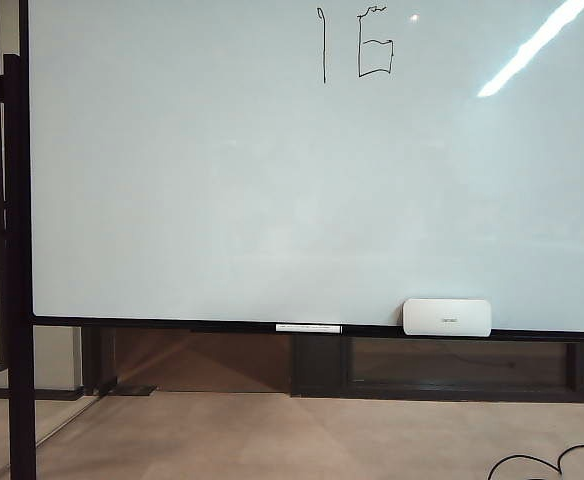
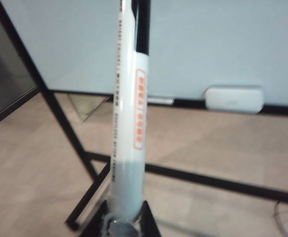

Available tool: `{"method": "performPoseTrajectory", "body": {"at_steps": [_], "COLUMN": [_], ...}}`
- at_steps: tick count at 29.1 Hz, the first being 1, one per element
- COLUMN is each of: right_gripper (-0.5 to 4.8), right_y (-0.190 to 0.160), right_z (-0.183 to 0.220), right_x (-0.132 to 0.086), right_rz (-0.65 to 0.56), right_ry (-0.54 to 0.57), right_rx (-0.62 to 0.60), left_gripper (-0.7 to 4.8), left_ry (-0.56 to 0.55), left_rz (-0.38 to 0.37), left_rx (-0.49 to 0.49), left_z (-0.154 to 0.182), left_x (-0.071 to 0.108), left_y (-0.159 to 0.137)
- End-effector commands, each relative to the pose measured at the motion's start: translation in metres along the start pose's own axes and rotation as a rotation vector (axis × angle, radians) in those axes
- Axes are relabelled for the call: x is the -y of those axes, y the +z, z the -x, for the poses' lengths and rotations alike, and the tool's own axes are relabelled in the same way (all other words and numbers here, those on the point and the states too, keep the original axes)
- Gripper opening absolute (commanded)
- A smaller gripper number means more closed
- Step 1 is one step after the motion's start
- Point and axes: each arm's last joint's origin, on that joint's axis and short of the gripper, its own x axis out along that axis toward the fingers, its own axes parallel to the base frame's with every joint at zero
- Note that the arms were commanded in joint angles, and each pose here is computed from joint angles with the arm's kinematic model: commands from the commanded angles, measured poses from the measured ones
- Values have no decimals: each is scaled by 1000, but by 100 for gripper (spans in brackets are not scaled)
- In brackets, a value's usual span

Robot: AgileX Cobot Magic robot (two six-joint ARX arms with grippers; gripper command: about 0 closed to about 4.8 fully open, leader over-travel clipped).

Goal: Reach to the right to find the marker pen, pick it up, and write the number 16 on the whiteboard.

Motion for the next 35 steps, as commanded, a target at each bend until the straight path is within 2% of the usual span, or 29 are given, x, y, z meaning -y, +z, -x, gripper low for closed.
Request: {"method": "performPoseTrajectory", "body": {"at_steps": [1,6,15,22,35], "right_gripper": [-1,-1,-1,-1,-1], "right_y": [-10,-26,-49,-64,-82], "right_z": [-8,-16,-24,-30,-35], "right_x": [2,6,12,16,22], "right_rz": [-56,-59,36,47,80], "right_ry": [33,24,8,7,-48], "right_rx": [6,-14,-76,-81,-121], "left_gripper": [-5,-6,-5,-5,-5], "left_ry": [-61,-60,-52,-59,-41], "left_rz": [63,75,65,64,56], "left_rx": [-13,-44,-78,-121,-131], "left_z": [-9,-21,-39,-49,-52], "left_x": [-2,-9,-21,-27,-29], "left_y": [-10,-27,-59,-84,-93]}}
